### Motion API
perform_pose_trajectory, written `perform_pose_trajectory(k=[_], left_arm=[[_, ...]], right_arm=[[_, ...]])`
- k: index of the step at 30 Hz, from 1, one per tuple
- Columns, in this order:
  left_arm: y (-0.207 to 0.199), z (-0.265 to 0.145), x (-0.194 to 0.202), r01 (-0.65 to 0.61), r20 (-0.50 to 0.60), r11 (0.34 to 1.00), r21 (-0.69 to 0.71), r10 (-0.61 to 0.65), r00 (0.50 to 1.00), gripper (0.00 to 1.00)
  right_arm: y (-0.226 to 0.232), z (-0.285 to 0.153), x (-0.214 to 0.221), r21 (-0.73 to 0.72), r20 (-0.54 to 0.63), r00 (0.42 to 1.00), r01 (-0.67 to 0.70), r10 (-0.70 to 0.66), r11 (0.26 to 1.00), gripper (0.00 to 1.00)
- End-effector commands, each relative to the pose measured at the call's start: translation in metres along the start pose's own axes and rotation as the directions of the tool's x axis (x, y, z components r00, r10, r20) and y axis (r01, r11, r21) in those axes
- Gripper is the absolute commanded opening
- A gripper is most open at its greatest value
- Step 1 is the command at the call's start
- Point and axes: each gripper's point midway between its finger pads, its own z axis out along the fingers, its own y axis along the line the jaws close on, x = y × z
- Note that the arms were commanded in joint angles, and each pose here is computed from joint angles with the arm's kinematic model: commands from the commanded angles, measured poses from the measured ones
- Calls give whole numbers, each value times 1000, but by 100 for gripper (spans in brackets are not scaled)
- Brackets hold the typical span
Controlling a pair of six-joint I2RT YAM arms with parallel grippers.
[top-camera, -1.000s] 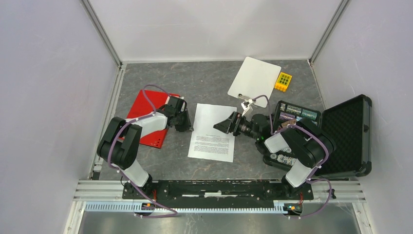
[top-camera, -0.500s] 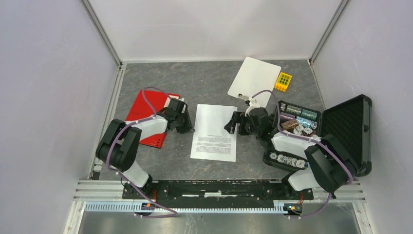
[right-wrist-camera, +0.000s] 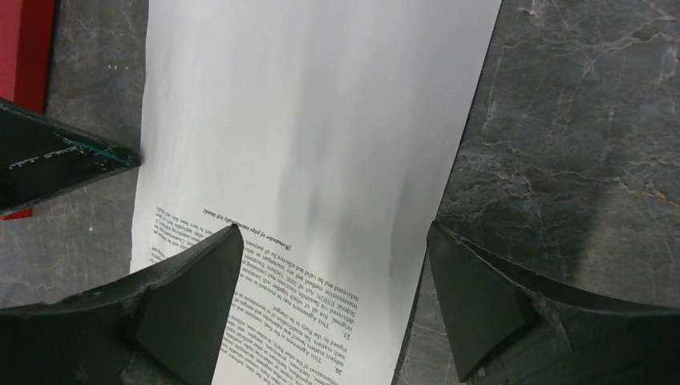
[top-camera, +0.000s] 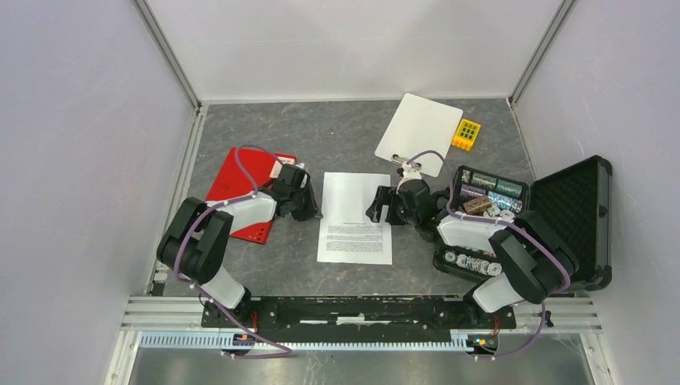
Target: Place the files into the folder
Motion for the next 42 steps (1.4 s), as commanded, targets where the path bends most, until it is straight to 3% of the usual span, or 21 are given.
perform_pose_trajectory(k=[1,4,12,22,33,42], left_arm=[[40,1,50,4,-145,988,-153,-27,989,6],[40,2,50,1,-149,988,-155,-24,989,6],[39,2,51,-2,-149,988,-155,-21,989,6],[37,3,50,-3,-146,988,-158,-20,989,6],[37,2,49,-2,-140,986,-166,-22,990,6],[37,0,49,-3,-137,985,-174,-21,990,6]], right_arm=[[3,4,-2,-4,25,998,-55,55,998,93],[17,0,-14,-110,110,985,-124,136,986,93],[69,-17,-26,-421,114,968,-158,225,893,93],[99,-47,-48,-588,194,949,-89,247,804,93],[111,-41,-41,-667,137,951,-117,276,735,91],[73,-13,-22,-520,112,972,-120,207,846,89]])
